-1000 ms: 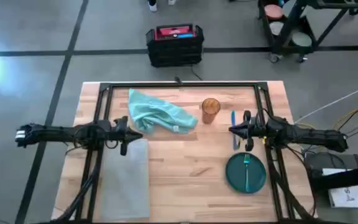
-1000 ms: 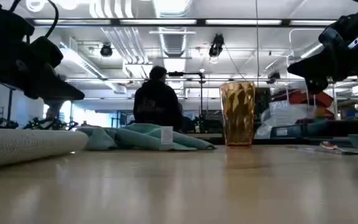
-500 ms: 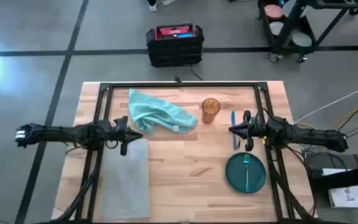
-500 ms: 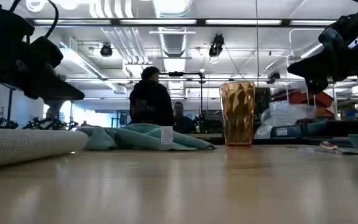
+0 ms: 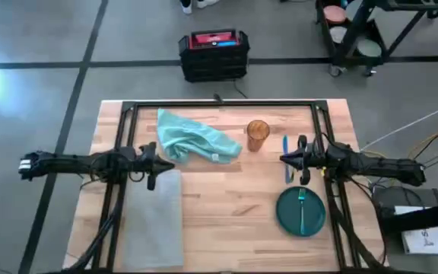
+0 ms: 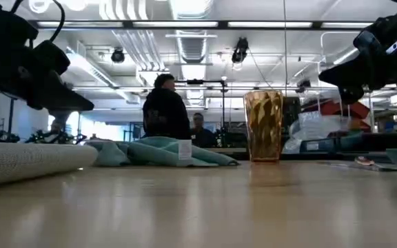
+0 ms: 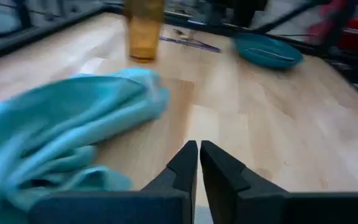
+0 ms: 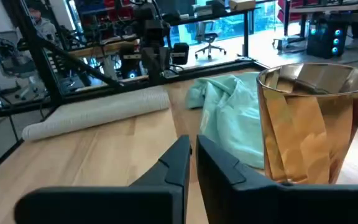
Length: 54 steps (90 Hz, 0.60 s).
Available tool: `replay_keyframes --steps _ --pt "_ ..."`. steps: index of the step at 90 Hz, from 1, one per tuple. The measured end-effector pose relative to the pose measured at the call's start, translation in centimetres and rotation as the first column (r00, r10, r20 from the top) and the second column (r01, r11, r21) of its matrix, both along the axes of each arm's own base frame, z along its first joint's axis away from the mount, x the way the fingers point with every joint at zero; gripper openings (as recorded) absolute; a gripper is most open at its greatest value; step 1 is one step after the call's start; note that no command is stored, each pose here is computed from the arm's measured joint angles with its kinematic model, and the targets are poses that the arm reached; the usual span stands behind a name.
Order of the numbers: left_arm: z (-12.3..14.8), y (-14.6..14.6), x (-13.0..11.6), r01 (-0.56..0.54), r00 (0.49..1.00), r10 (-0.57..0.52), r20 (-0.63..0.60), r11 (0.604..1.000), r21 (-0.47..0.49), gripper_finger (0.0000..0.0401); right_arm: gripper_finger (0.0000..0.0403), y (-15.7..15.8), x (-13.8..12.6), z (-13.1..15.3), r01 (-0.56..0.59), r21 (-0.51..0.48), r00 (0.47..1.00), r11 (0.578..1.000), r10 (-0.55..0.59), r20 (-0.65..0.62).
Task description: Set table place
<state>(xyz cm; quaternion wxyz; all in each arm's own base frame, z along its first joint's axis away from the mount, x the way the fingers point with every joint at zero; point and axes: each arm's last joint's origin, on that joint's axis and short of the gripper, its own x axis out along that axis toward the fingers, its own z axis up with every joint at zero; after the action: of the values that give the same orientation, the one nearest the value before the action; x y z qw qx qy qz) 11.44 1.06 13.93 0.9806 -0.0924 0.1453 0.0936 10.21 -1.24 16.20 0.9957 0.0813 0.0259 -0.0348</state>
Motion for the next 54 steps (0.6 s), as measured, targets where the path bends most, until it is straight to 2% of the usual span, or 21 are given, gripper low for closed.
replay_keyframes --steps 7,54 --pt "0.05 0.1 0.0 -0.03 1.0 0.029 0.004 1.0 0.01 0.0008 0.0014 0.0 0.0 0.0 0.0 0.0 1.0 1.0 0.0 0.0" --pt "0.04 0.09 0.0 -0.029 1.0 0.029 0.003 1.0 0.009 0.0008 0.0014 0.0 0.0 0.0 0.0 0.0 1.0 1.0 0.0 0.0"
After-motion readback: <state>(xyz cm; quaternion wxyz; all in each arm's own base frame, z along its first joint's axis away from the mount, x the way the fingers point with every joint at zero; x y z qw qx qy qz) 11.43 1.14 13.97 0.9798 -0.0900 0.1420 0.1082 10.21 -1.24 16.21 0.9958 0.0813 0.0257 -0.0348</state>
